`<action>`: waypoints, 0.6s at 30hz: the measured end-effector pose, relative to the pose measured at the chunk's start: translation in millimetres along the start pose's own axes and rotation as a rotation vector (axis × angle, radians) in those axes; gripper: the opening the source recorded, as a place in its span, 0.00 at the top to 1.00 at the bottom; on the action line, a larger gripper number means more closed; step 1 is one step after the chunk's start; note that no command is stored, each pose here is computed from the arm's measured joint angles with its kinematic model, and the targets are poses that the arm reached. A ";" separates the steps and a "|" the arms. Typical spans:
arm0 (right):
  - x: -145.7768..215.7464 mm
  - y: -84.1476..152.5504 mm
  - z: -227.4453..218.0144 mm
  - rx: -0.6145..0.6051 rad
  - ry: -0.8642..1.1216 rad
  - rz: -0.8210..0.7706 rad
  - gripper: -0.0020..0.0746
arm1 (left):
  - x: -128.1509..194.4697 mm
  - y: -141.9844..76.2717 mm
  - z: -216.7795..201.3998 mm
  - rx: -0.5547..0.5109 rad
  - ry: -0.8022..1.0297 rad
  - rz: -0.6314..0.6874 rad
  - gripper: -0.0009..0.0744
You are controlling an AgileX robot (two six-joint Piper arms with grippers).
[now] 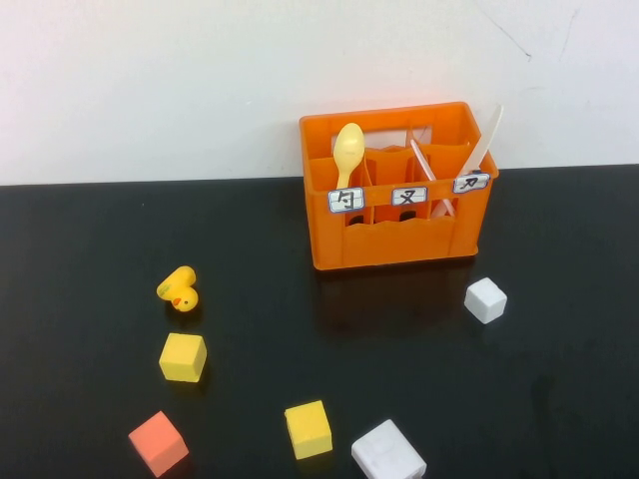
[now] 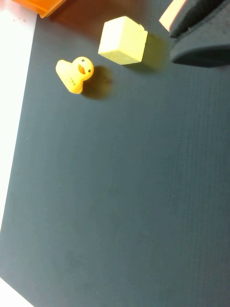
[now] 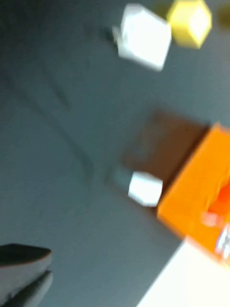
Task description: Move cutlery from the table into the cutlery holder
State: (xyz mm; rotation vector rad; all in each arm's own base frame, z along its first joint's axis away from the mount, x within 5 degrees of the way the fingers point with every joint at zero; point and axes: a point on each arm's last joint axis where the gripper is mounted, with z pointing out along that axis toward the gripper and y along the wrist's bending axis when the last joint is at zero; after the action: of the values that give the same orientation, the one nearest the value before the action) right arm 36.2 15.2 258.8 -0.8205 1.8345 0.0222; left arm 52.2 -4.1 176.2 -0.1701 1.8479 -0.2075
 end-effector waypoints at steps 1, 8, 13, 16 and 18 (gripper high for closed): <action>3.2 -0.9 2.0 0.050 0.001 0.016 0.98 | 0.0 0.0 0.0 0.000 0.000 0.000 0.99; 45.3 0.3 30.4 0.374 -0.022 0.115 0.98 | 0.0 0.0 0.0 0.000 0.000 0.000 0.99; 73.0 5.2 41.2 0.493 0.011 0.164 0.98 | 0.0 0.0 0.0 0.000 0.000 0.000 0.99; 77.5 4.7 41.8 0.531 0.034 0.194 0.98 | 0.0 0.0 0.0 0.000 0.000 0.000 0.99; 79.0 4.3 41.4 0.546 0.051 0.204 0.98 | 0.0 0.0 0.0 0.000 0.000 0.000 0.99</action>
State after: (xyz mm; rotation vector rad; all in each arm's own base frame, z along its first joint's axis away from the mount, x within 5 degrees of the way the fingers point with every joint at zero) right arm 53.0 -6.7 173.9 -0.2527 1.8385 -0.3565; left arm 52.2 -4.1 176.2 -0.1701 1.8479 -0.2075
